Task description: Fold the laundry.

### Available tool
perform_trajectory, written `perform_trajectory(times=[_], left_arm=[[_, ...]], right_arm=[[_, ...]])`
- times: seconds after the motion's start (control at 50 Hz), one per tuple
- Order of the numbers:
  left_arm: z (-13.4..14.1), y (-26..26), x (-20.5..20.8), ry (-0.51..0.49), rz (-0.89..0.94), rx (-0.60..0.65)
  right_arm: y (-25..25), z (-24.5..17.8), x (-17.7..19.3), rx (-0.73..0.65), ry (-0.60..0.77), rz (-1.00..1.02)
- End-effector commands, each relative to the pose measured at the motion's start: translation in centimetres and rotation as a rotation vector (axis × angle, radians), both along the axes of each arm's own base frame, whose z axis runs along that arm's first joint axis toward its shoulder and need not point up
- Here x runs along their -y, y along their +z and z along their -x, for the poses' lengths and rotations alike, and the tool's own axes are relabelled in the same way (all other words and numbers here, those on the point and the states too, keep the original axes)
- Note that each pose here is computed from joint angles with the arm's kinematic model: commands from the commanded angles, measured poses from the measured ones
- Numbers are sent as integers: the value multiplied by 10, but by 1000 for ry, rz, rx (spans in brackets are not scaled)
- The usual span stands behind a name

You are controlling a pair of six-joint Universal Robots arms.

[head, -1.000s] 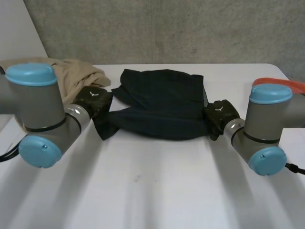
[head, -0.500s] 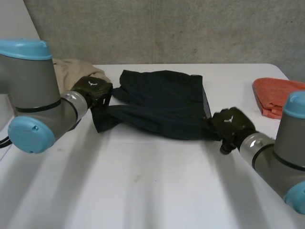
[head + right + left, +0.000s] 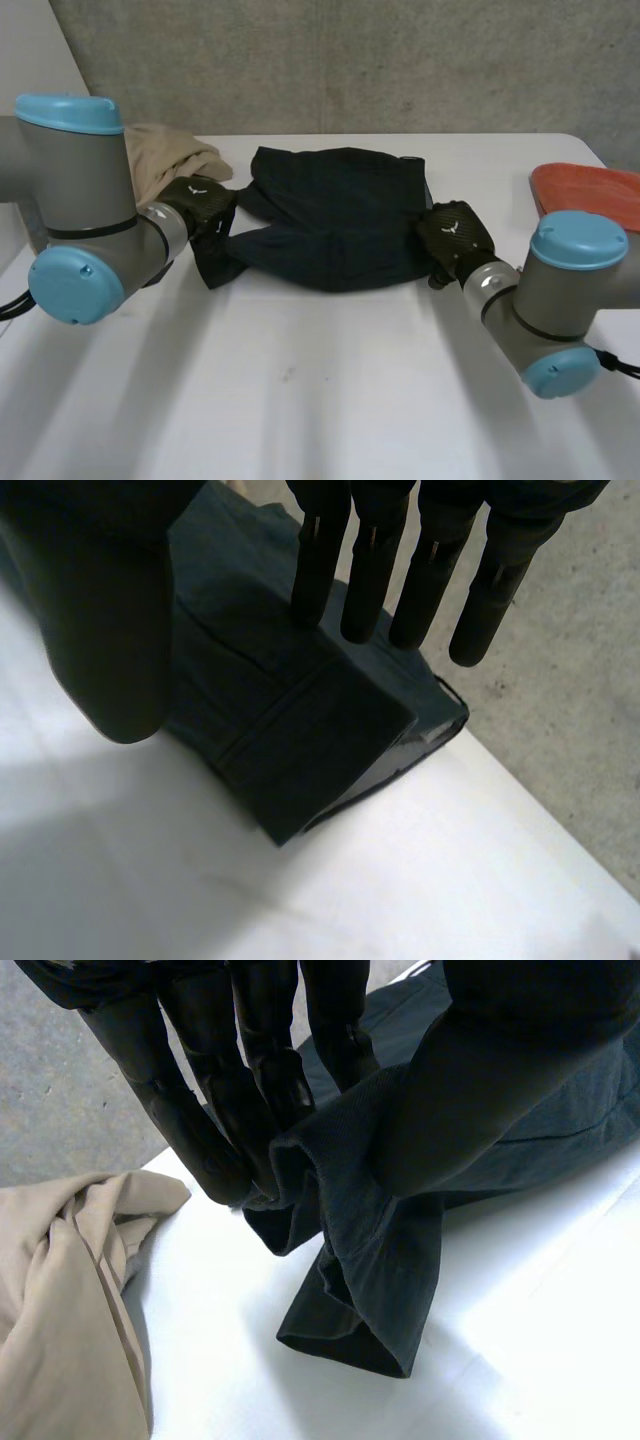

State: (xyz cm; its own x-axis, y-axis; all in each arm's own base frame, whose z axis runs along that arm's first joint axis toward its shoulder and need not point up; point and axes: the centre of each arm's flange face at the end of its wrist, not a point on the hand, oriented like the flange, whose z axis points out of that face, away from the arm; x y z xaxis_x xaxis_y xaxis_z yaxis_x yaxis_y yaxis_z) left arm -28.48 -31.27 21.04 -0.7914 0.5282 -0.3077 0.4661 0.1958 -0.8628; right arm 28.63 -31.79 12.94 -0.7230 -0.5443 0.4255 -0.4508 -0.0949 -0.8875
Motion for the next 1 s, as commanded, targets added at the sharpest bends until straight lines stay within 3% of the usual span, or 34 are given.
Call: perform_trajectory(times=[0.02,0.16,0.3,0.46,0.56,0.64,0.7,0.78,0.9,1.0], left_arm=[[0,-6,5,6,-7,2],[-1,-6,6,8,-11,-7],[-2,18,2,7,21,-50],[-13,83,-13,19,113,-130],[-29,161,-36,36,281,-258],[-40,208,-59,18,404,-356],[-41,221,-67,-9,423,-385],[-37,198,-57,-3,323,-343],[-26,145,-17,27,198,-237],[-16,130,28,52,285,-210]], right_arm=[[-10,-14,16,7,3,37],[-14,-20,26,-3,-22,58],[20,-15,31,26,-42,53],[118,3,28,112,-37,106],[202,22,19,199,-65,206],[232,25,9,230,-54,229],[233,25,5,214,-39,200],[217,25,10,176,-49,130],[178,14,23,130,-36,45],[166,-7,45,163,-38,121]])
